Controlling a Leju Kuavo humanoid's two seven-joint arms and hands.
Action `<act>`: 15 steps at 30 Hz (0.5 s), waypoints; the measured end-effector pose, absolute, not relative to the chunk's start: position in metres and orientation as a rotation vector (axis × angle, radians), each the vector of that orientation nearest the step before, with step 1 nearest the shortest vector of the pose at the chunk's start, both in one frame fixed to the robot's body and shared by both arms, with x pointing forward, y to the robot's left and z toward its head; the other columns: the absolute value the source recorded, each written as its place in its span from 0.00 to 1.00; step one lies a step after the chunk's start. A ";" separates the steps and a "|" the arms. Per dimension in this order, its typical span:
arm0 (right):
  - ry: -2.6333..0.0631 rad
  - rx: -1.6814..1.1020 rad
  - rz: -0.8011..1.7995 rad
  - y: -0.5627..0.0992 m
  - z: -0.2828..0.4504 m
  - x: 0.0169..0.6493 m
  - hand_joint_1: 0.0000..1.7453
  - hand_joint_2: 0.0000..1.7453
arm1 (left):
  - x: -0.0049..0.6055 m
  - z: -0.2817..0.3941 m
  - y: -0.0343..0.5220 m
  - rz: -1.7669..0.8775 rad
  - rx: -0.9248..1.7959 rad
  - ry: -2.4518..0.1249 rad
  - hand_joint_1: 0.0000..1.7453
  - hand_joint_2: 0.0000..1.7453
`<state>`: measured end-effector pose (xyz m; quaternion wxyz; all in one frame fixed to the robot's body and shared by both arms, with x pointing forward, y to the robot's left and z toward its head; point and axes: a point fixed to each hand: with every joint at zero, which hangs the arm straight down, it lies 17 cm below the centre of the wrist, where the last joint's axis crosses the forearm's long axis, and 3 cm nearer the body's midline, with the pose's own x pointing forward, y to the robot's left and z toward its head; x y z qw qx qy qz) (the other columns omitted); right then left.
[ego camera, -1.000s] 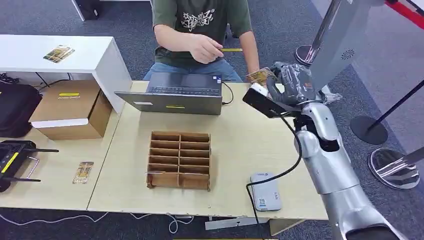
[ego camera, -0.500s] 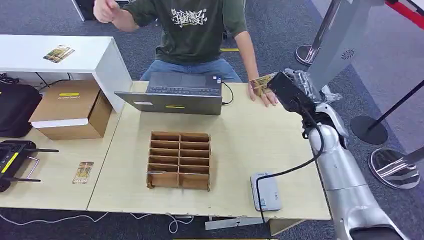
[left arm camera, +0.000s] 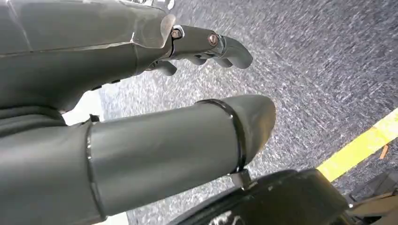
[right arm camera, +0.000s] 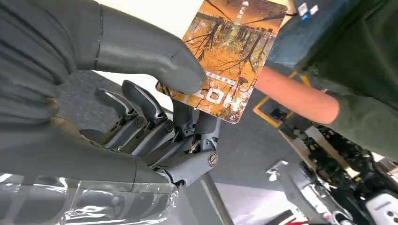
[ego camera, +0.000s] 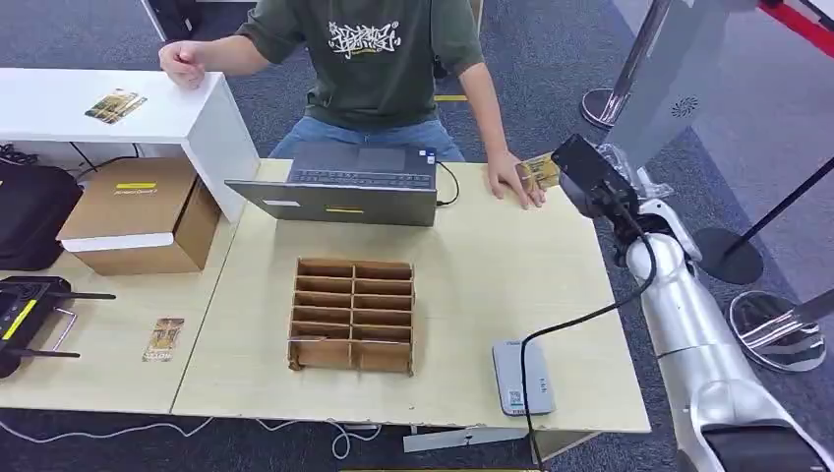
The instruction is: Pass the card to the sensor for recognition and then transmit it.
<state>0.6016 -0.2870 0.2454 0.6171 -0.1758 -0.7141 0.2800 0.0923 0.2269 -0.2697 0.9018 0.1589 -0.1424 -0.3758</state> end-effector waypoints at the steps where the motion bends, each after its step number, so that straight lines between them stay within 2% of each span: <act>1: -1.638 -0.409 0.643 -0.289 0.242 0.602 1.00 1.00 | 0.091 -0.270 0.227 -0.770 0.328 -0.292 0.00 0.00; 15: -1.520 -0.490 0.591 -0.319 0.160 0.552 1.00 1.00 | 0.074 -0.272 0.224 -0.713 0.308 -0.250 0.00 0.00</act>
